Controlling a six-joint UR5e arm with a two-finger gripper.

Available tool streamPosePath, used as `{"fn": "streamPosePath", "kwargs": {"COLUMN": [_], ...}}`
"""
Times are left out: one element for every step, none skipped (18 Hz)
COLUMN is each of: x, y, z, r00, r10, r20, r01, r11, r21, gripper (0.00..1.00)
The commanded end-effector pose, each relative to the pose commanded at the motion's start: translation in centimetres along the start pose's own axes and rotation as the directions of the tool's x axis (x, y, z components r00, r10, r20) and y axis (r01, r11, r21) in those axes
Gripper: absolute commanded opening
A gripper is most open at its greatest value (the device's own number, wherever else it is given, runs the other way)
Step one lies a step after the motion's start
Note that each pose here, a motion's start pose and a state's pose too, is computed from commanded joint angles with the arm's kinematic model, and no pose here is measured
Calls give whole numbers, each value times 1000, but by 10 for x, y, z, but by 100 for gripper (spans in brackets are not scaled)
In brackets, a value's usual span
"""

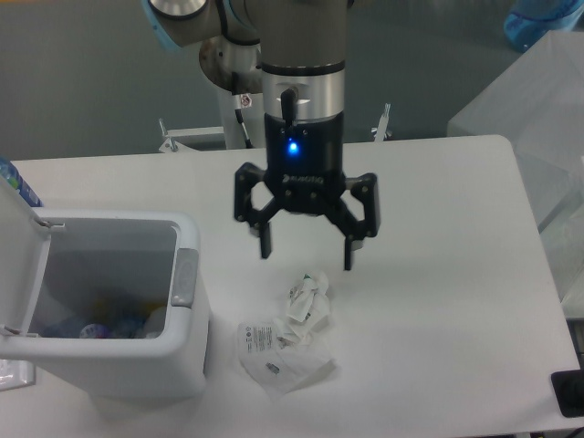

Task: Open the trash can
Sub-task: 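Lift the gripper up away from the opened trash can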

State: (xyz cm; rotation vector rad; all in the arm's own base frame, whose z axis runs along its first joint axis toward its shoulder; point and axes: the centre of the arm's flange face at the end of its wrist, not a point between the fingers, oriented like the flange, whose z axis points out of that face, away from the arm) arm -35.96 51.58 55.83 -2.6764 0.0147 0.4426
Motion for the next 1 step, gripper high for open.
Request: {"fn": "streamPosePath", "kwargs": {"x": [0], "y": [0], "z": [-1], "r00": [1000], "r10": [0], "r20": [-1], "r01": [0], "r11": [1000], "r21": [1], "gripper": [100]}}
